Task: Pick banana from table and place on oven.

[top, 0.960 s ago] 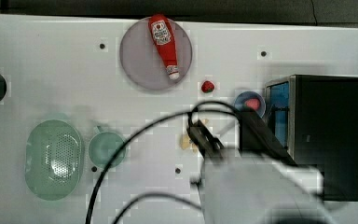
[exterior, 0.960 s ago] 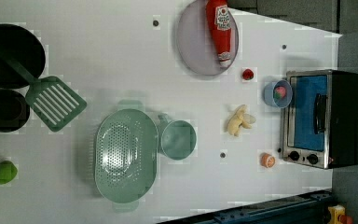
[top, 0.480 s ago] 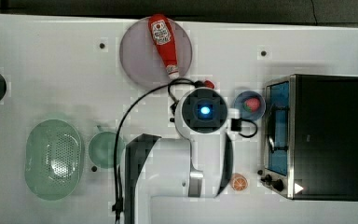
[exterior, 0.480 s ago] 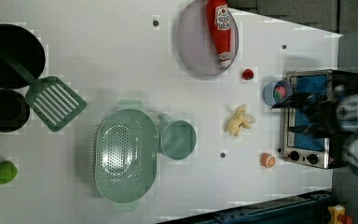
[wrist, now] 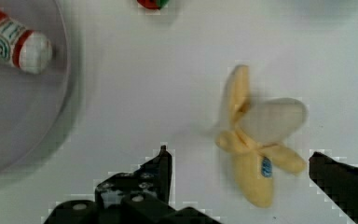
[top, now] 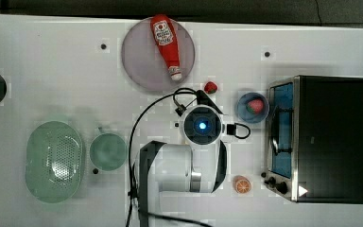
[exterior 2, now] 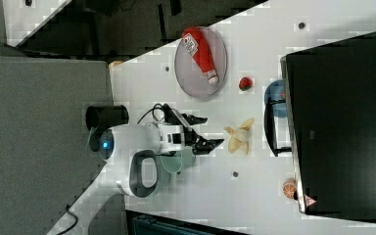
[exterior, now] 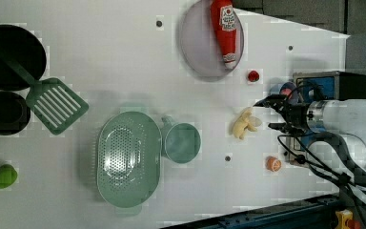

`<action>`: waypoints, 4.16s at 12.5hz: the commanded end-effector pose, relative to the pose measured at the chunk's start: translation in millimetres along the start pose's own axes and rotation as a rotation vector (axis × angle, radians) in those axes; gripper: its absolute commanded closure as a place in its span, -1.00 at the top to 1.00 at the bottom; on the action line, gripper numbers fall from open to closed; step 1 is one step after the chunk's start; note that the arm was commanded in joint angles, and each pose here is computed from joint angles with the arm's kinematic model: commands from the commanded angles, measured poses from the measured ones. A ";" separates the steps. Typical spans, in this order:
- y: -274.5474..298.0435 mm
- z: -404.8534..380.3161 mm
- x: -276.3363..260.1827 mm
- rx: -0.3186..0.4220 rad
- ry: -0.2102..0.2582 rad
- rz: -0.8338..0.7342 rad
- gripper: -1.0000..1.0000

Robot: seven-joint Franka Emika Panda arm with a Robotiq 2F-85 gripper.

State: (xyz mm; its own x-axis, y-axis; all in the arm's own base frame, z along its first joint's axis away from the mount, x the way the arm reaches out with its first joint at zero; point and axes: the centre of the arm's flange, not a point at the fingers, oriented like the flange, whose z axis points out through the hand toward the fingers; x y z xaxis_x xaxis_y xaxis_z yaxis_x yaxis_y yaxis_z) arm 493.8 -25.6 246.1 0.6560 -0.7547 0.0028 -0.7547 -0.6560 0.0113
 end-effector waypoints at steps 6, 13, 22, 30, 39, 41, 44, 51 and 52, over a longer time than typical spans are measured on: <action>12.2 94.6 -5.7 -0.024 -0.004 -0.015 1.00; 6.1 82.5 -8.9 0.012 0.025 -0.026 -0.43; -2.3 -123.3 3.8 0.057 0.057 -0.011 -0.43; 75.2 -311.8 58.8 0.017 -0.010 0.118 -0.43; 227.7 -216.8 223.6 -0.065 0.120 -0.133 -0.43; 236.4 -199.4 241.6 -0.106 0.121 -0.191 -0.43; 242.6 -176.9 253.1 -0.133 0.088 -0.256 -0.13; 230.6 -199.7 249.1 -0.111 0.123 -0.285 1.00; 218.6 -216.1 240.7 -0.095 0.126 -0.308 1.00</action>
State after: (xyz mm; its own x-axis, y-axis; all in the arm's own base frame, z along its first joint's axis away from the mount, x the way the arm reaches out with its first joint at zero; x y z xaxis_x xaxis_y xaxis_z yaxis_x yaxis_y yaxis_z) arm 475.8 -373.1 443.6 0.8184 -0.5681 0.0861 -0.5745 -0.8058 0.1435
